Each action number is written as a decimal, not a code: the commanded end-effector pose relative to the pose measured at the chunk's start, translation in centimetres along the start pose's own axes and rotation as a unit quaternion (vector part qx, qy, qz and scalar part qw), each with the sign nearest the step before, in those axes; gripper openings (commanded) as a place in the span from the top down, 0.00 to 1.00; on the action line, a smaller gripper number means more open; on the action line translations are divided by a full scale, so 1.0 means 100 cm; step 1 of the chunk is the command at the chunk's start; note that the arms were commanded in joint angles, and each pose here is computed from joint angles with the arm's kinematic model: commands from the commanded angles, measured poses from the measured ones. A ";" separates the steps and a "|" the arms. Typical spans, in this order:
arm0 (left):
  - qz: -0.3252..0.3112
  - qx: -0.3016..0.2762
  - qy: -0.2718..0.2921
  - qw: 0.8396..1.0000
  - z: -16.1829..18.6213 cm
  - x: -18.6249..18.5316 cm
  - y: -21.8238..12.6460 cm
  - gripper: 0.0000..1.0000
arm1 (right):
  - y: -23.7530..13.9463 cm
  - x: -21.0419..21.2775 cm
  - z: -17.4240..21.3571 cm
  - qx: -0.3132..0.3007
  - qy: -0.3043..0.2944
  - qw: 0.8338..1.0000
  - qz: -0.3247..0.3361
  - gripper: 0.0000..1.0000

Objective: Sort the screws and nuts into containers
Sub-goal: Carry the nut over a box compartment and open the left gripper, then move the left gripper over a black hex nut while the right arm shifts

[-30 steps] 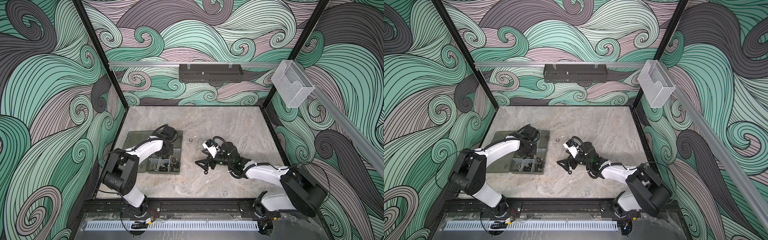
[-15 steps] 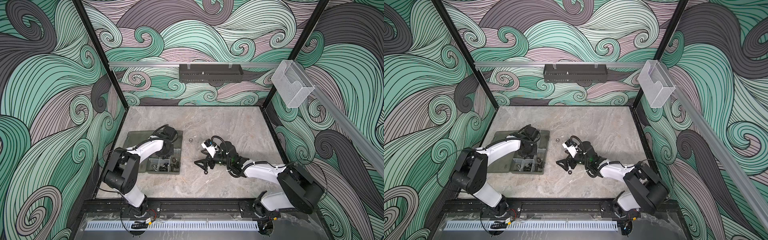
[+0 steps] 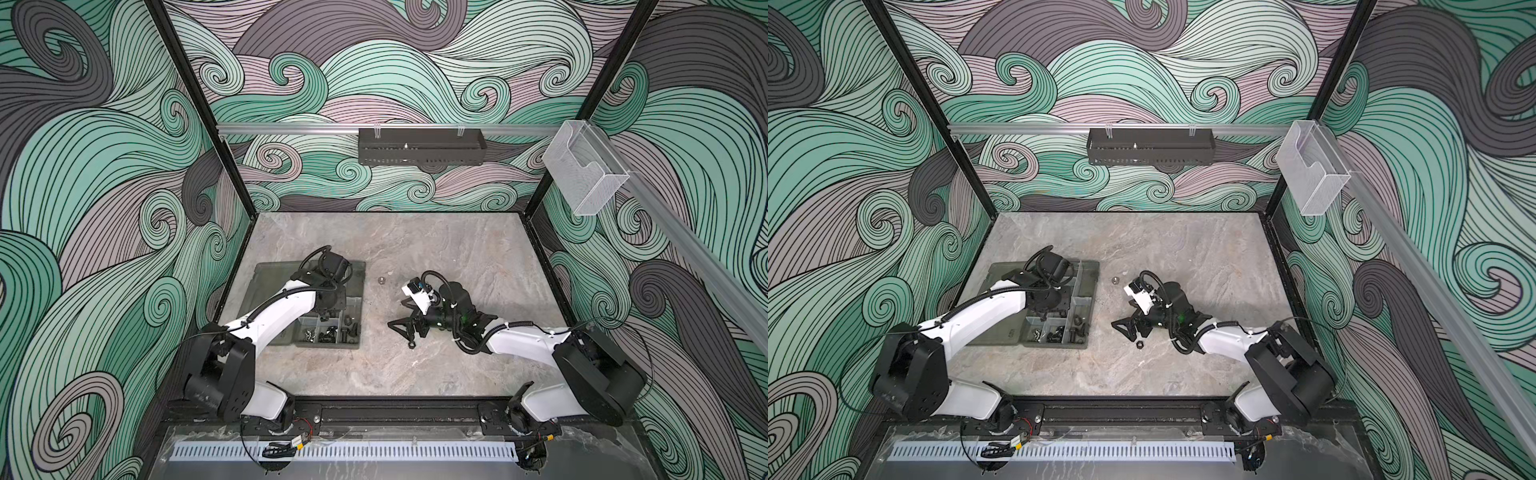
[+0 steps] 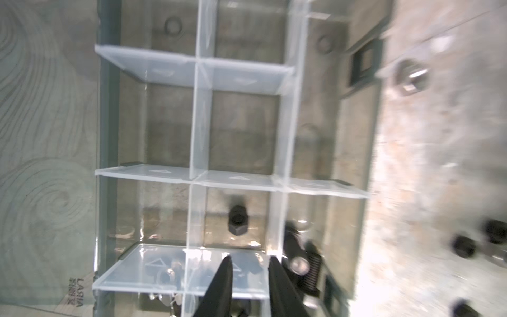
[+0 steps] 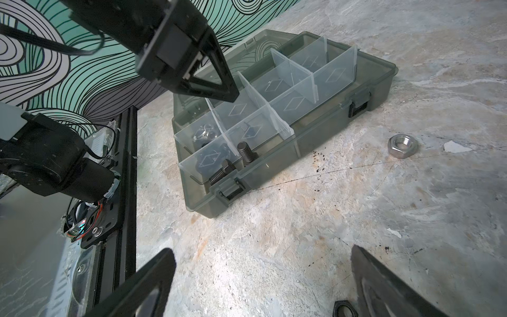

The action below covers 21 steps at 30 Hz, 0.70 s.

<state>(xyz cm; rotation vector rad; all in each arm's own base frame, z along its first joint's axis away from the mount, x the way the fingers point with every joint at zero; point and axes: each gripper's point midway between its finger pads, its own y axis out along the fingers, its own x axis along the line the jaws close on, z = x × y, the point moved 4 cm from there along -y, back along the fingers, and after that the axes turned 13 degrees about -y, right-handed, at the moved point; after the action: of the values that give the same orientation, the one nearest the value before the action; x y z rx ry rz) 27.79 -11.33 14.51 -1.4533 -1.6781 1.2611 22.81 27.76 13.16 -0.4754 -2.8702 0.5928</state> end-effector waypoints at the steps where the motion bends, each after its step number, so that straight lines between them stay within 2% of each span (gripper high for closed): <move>1: 0.064 -0.010 0.028 0.998 -0.006 -0.027 -0.016 0.72 | -0.001 0.003 -0.010 -0.010 -0.015 1.000 -0.006 0.01; 10: 0.136 0.031 0.110 0.984 0.030 -0.089 -0.005 0.71 | -0.010 0.001 -0.010 -0.012 -0.021 1.000 0.017 0.01; 14: 0.193 0.059 0.171 0.964 0.042 -0.126 0.002 0.68 | -0.013 0.002 -0.005 0.008 -0.014 1.000 0.019 0.01; 18: 0.186 0.080 0.207 0.957 0.052 -0.150 0.016 0.68 | -0.023 0.005 0.018 0.046 0.005 0.998 0.031 0.01; 21: 0.185 0.087 0.220 0.954 0.058 -0.160 0.029 0.67 | -0.032 0.003 0.020 0.076 0.010 0.996 0.051 0.01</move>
<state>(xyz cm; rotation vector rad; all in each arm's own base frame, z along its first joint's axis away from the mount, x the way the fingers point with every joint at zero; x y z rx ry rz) 27.51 -26.86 11.99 -1.7825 -1.0732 1.1576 21.57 25.60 13.28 -0.5585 -2.8114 0.6906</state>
